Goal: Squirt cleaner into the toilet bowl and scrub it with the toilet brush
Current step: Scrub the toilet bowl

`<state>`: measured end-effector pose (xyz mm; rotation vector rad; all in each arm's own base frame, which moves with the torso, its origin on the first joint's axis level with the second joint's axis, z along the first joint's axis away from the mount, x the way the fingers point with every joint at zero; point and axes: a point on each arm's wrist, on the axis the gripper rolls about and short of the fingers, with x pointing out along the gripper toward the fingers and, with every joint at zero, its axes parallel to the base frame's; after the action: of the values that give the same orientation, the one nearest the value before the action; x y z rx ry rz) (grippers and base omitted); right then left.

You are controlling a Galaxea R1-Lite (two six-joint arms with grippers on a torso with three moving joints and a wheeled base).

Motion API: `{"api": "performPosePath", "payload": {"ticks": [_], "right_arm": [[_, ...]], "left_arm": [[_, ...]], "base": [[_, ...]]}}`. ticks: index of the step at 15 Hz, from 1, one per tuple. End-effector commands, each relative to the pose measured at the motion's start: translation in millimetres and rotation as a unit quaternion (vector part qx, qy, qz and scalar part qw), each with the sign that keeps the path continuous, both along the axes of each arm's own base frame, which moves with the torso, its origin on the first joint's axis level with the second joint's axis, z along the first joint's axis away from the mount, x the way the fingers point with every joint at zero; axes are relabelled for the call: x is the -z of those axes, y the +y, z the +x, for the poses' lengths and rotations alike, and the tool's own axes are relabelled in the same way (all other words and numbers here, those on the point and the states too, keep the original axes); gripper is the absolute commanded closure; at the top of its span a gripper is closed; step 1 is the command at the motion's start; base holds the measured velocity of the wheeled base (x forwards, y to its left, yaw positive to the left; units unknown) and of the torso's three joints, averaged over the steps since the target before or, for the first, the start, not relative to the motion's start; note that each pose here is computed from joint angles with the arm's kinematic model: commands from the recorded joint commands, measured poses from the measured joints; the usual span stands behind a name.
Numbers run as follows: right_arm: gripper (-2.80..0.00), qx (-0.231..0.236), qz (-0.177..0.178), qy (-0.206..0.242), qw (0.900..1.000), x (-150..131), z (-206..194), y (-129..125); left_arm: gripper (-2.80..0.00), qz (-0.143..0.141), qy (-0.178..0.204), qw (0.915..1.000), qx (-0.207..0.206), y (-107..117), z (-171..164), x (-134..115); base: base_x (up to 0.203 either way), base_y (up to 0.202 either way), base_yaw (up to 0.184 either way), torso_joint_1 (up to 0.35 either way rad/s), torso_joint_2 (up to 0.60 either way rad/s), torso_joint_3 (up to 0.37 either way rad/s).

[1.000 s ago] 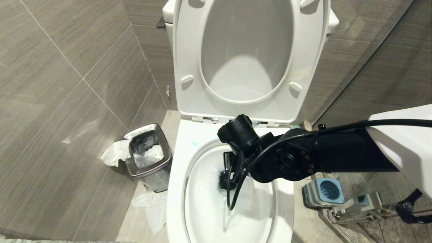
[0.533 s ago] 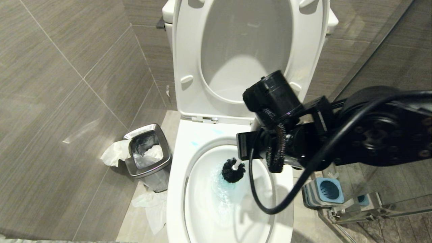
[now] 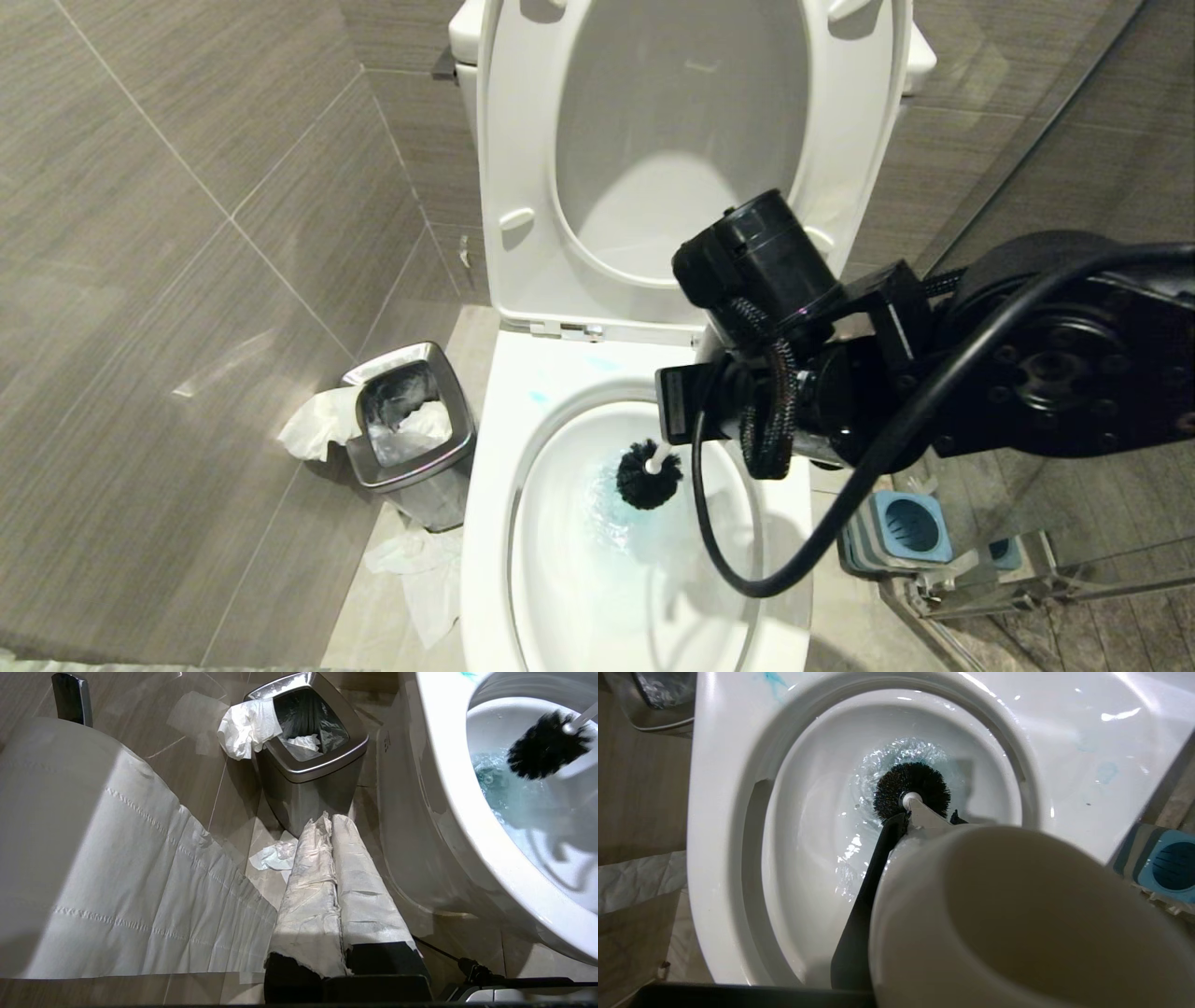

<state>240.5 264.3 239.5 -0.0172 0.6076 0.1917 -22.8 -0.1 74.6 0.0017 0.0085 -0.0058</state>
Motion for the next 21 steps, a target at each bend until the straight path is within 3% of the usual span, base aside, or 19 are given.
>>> {"api": "performPosePath", "payload": {"ticks": [1,6,8,12,17,21], "right_arm": [[0.0,0.002,-0.025,0.021,0.999,33,16,18],[0.0,0.01,-0.059,0.048,0.997,87,37,37],[0.0,0.009,-0.056,0.044,0.997,84,37,38],[0.0,0.01,-0.029,0.011,0.999,46,24,26],[0.0,0.004,0.012,-0.024,1.0,-21,-11,-11],[0.0,0.012,-0.002,-0.021,1.0,-19,-9,-12]], "left_arm": [[0.0,0.001,0.003,1.0,-0.001,0,0,1],[0.0,0.0,0.002,1.0,0.0,0,0,1],[0.0,0.0,0.002,1.0,0.0,0,0,1],[0.0,0.0,0.002,1.0,0.0,0,0,1],[0.0,0.0,0.002,1.0,0.0,0,0,1],[0.0,0.0,0.001,1.0,0.0,0,0,1]], "base": [[0.0,0.0,0.0,0.0,0.0,0.0],[0.0,0.0,0.0,0.0,0.0,0.0],[0.0,0.0,0.0,0.0,0.0,0.0],[0.0,0.0,0.0,0.0,0.0,0.0],[0.0,0.0,0.0,0.0,0.0,0.0],[0.0,0.0,0.0,0.0,0.0,0.0]]}}
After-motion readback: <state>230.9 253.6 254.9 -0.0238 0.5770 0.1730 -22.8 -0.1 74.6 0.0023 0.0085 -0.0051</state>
